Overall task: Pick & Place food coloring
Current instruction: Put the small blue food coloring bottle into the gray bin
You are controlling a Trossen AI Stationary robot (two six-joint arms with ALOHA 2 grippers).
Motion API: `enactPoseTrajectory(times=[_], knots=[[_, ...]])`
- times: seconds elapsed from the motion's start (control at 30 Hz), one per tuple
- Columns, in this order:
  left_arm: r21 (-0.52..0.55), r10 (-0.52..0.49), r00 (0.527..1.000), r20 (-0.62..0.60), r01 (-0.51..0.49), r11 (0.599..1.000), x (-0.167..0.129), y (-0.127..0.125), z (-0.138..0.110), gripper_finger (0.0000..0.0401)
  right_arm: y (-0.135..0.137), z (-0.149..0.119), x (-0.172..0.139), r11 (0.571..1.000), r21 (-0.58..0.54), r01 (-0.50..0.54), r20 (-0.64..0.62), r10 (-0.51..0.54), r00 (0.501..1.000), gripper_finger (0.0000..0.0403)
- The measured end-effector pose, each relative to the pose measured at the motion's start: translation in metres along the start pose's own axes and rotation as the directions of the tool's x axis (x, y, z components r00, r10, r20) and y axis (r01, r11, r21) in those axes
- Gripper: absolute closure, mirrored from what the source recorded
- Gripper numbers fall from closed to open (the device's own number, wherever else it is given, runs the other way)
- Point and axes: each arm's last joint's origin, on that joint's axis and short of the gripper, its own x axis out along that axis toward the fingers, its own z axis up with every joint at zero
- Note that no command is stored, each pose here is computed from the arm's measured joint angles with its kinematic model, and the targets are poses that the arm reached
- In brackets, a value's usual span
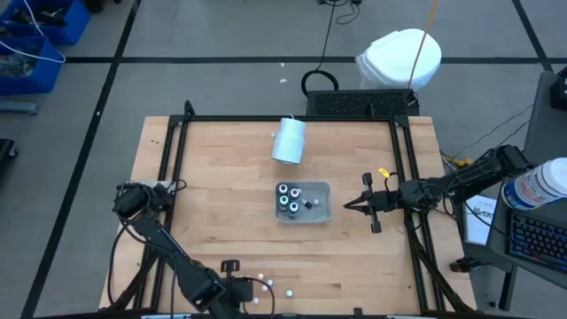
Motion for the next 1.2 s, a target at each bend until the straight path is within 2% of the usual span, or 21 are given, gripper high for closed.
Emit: enactPoseTrajectory(times=[0.3,0.53,0.73,0.9,1.0,1.2], knots=[[-0.019,-0.056,0.996,-0.066,0.054,0.998,0.003,0.012,0.013,0.0316,0.0,0.0,0.0,1.0,0.0,0.0,0.0,0.0,1.0,0.0403],[0.057,-0.053,0.996,-0.066,0.057,0.997,0.006,0.031,0.031,0.0316,0.0,0.0,0.0,1.0,0.0,0.0,0.0,0.0,1.0,0.0403],[0.08,0.018,0.999,0.044,-0.022,0.997,-0.001,0.05,0.059,0.0316,0.0,0.0,0.0,1.0,0.0,0.0,0.001,0.0,1.0,0.0403],[0.067,0.022,0.994,0.111,-0.029,0.997,-0.015,0.063,0.086,0.0316,0.0,0.0,0.0,1.0,0.0,0.0,0.001,0.0,1.0,0.0403],[0.043,0.031,0.989,0.143,-0.038,0.998,-0.028,0.076,0.104,0.0316,0.0,0.0,0.0,1.0,-0.002,0.0,0.003,0.0,1.0,0.0403],[0.095,0.047,0.974,0.222,-0.069,0.993,-0.052,0.109,0.14,0.0316,0.0,0.002,0.0,1.0,-0.005,0.002,0.02,-0.002,1.0,0.0403]])
